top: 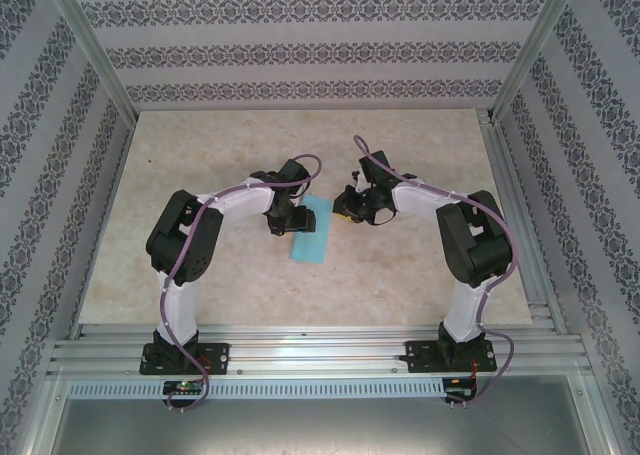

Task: Fold a paper plane with a square sheet of paper (fold left side to right side)
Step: Hold the square sheet of paper at the center of the table.

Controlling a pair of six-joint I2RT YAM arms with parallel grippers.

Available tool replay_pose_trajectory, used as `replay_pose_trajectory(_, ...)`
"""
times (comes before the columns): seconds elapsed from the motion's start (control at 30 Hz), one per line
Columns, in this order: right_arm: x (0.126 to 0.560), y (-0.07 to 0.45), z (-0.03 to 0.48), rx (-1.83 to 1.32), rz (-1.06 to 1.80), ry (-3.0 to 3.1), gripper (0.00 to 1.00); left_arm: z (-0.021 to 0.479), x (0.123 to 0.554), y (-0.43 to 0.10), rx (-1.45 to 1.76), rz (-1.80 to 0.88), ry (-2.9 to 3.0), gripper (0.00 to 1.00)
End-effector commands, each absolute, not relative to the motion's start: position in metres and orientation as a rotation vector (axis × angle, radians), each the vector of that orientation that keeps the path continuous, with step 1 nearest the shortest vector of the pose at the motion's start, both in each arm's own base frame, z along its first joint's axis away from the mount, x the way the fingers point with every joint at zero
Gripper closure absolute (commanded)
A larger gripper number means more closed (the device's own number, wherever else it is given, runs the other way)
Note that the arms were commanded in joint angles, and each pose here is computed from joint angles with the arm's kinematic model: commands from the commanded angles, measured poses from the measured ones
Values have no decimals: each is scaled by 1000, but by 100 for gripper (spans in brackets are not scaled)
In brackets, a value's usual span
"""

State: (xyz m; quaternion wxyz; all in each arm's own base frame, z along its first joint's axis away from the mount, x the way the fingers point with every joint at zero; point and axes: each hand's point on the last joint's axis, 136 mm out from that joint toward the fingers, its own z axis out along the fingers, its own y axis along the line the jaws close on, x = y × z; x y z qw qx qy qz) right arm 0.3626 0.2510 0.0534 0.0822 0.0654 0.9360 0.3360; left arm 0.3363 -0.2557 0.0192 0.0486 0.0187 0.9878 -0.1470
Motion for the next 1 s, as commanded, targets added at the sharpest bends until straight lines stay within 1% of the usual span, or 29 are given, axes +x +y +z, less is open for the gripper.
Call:
replay_pose_trajectory(0.0, 361, 266, 52, 185, 1064, 2787, 83, -28, 311, -278, 110, -523, 3104, 37)
replay_pose_trajectory(0.3, 354, 288, 38, 168, 1098, 2818, 92, -29, 311, -277, 111, -520, 3105, 37)
replay_pose_trajectory(0.6, 348, 289, 13, 168, 1031, 2889, 93, -30, 310, -276, 114, -515, 3109, 38)
replay_pose_trajectory(0.77, 338, 280, -4, 135, 882, 2971, 94, -27, 311, -276, 116, -518, 3103, 37)
replay_pose_trajectory(0.97, 328, 265, -20, 122, 755, 3037, 95, -4, 317, -275, 121, -549, 3057, 36)
